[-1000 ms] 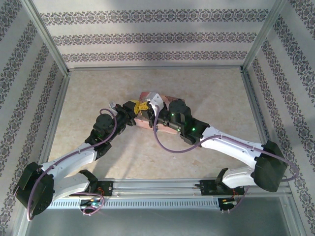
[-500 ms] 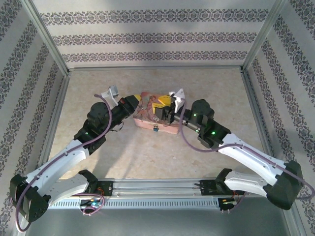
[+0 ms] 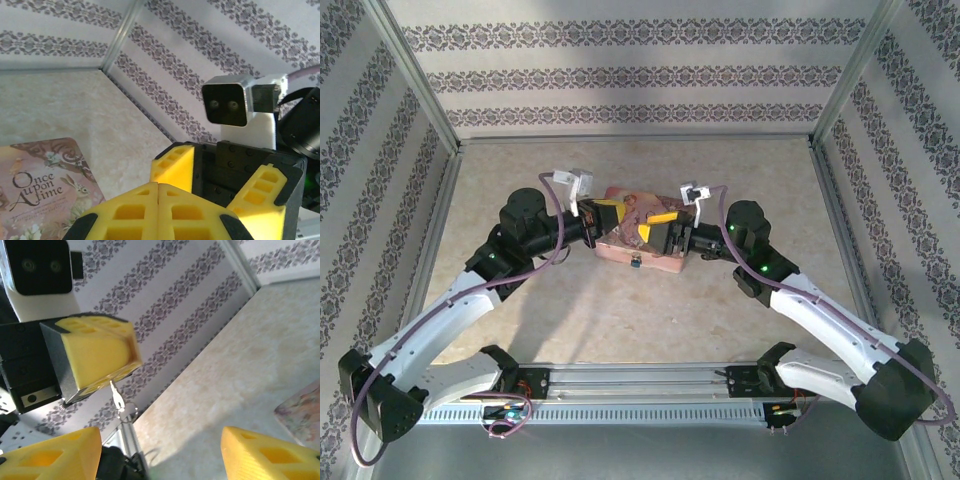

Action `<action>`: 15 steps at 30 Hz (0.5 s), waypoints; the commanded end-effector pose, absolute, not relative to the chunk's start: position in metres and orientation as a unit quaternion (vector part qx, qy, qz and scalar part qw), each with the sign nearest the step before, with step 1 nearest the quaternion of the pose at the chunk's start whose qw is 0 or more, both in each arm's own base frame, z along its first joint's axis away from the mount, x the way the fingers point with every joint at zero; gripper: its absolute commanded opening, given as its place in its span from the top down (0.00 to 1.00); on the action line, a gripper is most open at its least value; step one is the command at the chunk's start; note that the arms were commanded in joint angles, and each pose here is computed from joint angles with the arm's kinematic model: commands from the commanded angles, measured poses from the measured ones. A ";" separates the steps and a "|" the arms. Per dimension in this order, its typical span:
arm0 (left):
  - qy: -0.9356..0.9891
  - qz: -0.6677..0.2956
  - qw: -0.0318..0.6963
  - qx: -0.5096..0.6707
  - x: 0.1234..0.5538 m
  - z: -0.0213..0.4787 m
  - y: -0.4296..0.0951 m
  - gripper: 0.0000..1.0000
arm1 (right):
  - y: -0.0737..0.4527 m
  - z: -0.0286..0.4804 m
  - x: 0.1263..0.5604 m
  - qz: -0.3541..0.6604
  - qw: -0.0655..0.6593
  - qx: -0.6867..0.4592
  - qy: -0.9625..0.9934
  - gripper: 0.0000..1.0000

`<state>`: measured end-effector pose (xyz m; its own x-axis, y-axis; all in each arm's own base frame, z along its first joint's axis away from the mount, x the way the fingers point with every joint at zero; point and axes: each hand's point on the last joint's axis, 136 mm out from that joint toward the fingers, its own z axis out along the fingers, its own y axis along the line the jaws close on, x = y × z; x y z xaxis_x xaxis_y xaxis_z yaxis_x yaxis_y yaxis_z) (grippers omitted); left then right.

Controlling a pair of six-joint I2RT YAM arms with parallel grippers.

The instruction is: Unlock a padlock with a key

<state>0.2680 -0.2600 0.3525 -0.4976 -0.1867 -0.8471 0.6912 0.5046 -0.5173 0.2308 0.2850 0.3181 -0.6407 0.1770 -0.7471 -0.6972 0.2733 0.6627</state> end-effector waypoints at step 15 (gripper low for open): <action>0.686 -0.515 0.465 0.219 0.263 0.374 -0.281 1.00 | 0.316 0.333 0.206 0.633 0.352 -0.224 0.653 0.43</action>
<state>0.2656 -0.2773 0.3512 -0.5108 -0.1466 -0.8471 0.7420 0.4226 -0.5205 0.2107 0.3107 0.3197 -0.6725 0.1437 -0.7260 -0.7112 0.1460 0.6877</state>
